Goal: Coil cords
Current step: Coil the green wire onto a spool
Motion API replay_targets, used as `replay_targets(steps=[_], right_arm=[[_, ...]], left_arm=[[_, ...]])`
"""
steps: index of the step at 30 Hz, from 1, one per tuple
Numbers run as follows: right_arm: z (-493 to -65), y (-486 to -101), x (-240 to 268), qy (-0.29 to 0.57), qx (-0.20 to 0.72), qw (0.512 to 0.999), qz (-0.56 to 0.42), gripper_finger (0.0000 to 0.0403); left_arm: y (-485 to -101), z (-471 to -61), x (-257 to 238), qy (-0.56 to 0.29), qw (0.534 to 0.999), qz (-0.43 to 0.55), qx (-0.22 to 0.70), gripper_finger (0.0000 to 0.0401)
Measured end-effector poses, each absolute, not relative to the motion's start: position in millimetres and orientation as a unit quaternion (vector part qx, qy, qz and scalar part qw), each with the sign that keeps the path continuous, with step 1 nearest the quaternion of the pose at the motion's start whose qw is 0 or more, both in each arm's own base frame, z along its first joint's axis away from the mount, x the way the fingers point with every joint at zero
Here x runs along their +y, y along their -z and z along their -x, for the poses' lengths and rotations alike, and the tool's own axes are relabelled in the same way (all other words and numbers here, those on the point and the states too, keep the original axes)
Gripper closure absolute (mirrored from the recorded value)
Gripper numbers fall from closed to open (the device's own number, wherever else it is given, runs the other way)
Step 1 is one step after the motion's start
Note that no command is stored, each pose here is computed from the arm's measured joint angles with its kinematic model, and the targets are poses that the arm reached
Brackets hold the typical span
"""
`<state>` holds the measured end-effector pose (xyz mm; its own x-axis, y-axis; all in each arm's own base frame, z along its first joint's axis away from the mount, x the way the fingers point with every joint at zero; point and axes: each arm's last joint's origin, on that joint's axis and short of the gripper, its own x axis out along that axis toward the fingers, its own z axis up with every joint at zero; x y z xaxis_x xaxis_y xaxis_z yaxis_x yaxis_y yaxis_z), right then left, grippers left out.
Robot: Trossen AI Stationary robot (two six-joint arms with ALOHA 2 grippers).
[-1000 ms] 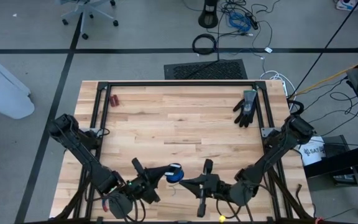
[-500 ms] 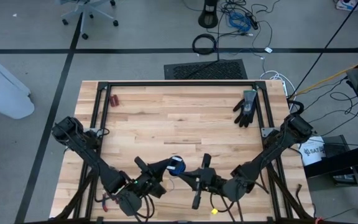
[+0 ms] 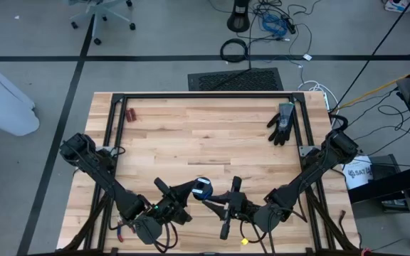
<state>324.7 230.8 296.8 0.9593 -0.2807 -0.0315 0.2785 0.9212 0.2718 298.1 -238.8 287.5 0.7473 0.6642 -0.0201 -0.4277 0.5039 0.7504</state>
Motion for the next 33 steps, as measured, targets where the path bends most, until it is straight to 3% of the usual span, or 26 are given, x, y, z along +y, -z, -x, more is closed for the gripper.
replay_targets(steps=[10,33], right_arm=[[-315,-297,243,0.138,-0.004,0.981,-0.133,0.0298],[-313,-297,248,0.096,0.002,0.990,-0.107,0.0300]], left_arm=[[-291,-299,-240,-0.317,0.865,-0.362,0.143,0.0401],[-293,-305,-231,-0.336,0.878,-0.315,0.129,0.0401]])
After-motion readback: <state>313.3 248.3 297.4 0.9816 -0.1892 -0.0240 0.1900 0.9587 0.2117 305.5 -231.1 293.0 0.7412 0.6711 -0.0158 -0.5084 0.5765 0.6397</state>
